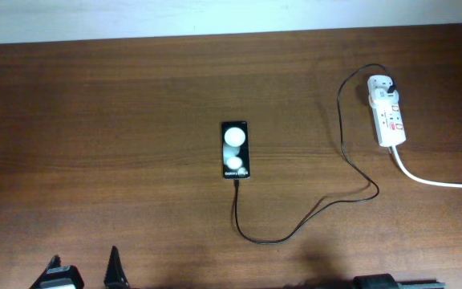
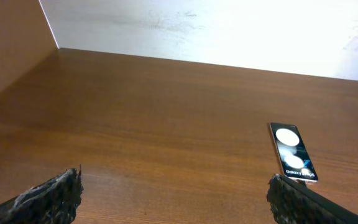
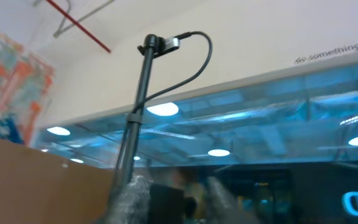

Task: Plug charger to phone and switch on socket
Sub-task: 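Lift the right gripper off the power strip and retract it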

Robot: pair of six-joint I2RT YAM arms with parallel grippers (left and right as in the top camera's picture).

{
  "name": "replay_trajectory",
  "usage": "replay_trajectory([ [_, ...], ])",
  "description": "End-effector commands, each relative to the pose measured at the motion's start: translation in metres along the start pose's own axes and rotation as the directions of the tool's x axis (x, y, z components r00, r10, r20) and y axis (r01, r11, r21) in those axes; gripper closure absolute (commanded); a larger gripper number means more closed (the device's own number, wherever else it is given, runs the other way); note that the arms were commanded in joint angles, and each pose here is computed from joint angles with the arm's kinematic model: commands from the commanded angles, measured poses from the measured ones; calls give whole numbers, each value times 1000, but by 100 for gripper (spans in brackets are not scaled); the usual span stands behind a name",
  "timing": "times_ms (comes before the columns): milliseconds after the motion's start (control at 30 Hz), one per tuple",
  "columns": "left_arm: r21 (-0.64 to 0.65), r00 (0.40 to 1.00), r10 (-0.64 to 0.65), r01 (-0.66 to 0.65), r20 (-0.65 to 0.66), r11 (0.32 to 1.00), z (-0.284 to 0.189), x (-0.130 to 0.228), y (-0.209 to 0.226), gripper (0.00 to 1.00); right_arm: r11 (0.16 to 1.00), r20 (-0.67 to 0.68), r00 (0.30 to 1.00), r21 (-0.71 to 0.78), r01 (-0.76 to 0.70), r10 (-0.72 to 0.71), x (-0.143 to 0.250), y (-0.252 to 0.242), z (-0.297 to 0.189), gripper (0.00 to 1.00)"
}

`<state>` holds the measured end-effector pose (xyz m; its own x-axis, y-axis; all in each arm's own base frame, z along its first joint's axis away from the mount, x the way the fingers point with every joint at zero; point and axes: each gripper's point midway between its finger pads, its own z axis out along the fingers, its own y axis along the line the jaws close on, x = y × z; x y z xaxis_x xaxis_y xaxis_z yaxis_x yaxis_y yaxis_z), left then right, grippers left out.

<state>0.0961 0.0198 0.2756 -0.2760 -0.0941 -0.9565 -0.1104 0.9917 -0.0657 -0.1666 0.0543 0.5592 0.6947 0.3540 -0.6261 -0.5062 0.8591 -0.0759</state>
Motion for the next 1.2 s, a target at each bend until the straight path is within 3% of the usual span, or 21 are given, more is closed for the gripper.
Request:
replay_trajectory([
  [0,-9,1000,11,-11,2,1000,0,1,1,1,994,73,997,104,12,-20,-9,-22,2,7],
  [33,-9,1000,11,-11,2,1000,0,1,2,1,990,106,994,140,19,-34,-12,-29,5,1],
  [100,-9,1000,11,-11,2,1000,0,1,2,1,973,161,985,230,26,-64,-12,-47,13,1],
  [233,-9,1000,11,-11,2,1000,0,1,2,1,965,153,986,260,24,-66,20,-73,34,1],
  [500,-9,1000,11,-11,2,1000,0,1,1,1,945,-17,1000,328,5,1,164,-143,60,1],
  [700,-9,1000,11,-11,2,1000,0,1,1,1,899,-194,977,438,9,84,267,-185,41,1],
  [900,-9,1000,11,-11,2,1000,0,1,2,1,861,-382,904,508,31,193,377,-210,-3,1],
  [1167,-9,1000,11,-11,2,1000,0,1,1,1,841,-470,847,539,53,248,444,-220,-44,1],
])
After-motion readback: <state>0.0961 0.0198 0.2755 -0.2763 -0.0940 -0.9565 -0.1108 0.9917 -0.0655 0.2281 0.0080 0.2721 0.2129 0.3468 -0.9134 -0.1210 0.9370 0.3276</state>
